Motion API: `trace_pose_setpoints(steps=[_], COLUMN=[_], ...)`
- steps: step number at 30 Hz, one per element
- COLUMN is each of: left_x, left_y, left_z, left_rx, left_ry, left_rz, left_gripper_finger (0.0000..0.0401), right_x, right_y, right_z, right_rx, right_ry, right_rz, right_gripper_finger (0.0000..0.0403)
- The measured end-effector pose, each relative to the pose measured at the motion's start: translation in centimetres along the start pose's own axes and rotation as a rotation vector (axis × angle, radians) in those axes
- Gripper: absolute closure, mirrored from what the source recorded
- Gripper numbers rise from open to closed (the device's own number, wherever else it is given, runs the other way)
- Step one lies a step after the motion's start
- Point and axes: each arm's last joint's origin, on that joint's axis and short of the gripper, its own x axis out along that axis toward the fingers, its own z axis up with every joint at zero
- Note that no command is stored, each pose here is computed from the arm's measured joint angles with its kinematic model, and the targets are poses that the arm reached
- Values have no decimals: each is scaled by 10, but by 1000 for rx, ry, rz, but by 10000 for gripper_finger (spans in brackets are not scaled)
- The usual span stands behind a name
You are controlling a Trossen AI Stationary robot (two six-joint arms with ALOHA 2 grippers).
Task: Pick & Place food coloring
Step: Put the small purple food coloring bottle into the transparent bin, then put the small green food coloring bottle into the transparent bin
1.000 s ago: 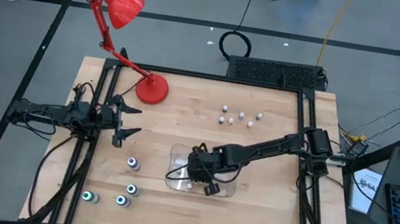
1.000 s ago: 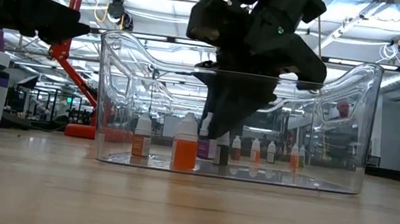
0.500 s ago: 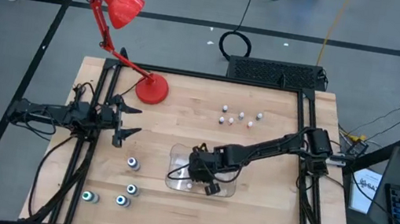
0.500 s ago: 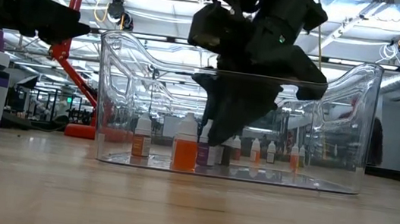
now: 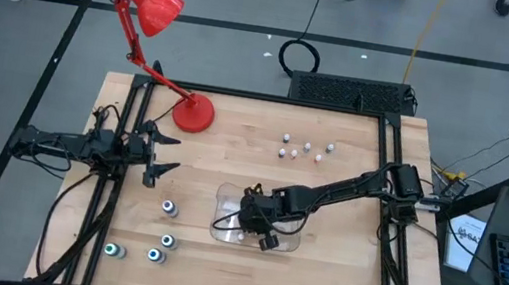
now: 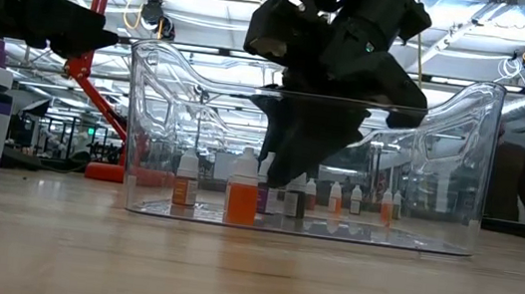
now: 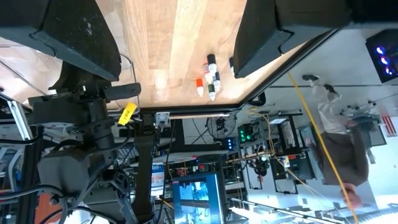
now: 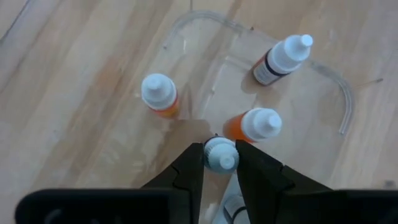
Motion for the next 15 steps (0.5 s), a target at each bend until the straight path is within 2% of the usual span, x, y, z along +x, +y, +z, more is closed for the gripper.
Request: trace_pose_setpoints(steps=[6, 15], left_x=[0, 0], left_y=[0, 0], left_z=[0, 0], left_rx=[0, 0], left_ry=[0, 0], left_rz=[0, 0], left_gripper_finger=[95, 95], right_x=[-1, -1], right_y=[0, 0], right_z=[0, 0], right_rx=[1, 27], right_ry=[-1, -2], right_rz=[-1, -2], right_gripper_finger=[309, 271])
